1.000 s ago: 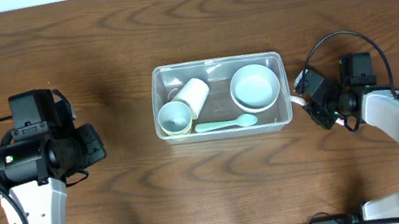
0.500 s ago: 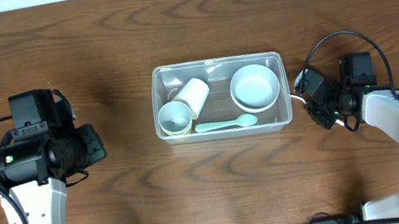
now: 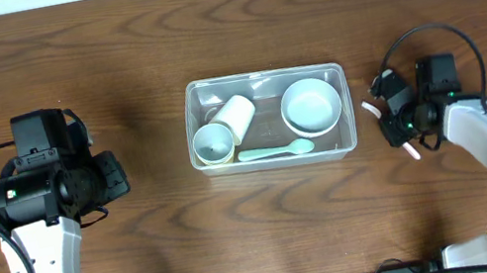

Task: Pack container
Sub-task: 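Lift the fork with the right gripper and drop it into the container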

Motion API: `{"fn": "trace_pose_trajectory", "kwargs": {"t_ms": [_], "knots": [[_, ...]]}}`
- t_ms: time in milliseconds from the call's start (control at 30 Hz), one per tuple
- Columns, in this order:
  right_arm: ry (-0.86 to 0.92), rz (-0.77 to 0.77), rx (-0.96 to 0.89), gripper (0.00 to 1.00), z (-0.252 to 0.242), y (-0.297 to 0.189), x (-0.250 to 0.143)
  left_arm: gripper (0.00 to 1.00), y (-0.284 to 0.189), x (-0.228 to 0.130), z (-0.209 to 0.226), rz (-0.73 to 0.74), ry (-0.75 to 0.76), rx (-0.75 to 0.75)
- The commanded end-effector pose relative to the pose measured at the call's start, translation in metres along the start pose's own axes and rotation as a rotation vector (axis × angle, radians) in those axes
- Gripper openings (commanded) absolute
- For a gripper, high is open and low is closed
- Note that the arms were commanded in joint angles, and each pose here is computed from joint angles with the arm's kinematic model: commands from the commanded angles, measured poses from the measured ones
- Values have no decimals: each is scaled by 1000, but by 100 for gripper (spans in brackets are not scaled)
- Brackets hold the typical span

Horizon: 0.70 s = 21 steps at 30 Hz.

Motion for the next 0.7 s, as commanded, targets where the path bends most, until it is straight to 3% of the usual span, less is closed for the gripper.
{"fn": "trace_pose_trajectory", "kwargs": {"t_ms": [0, 333, 667], "knots": [[-4, -100, -77, 1, -9, -43, 49, 42, 0, 0, 0, 8, 1, -7], [-219, -202, -52, 1, 50, -141, 134, 42, 0, 0, -1, 7, 1, -7], [-634, -168, 89, 1, 165, -131, 141, 42, 0, 0, -1, 7, 1, -7]]}}
Point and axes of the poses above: each gripper's point midway between its finger pads, its own y axis out along the fingers, its own z axis along the line the jaws close on, x = y × z, the point moved 2 cm from there along -y, back along the fingers, and after that the axes turned 4 degrees about -y, right-handed, at the moved point
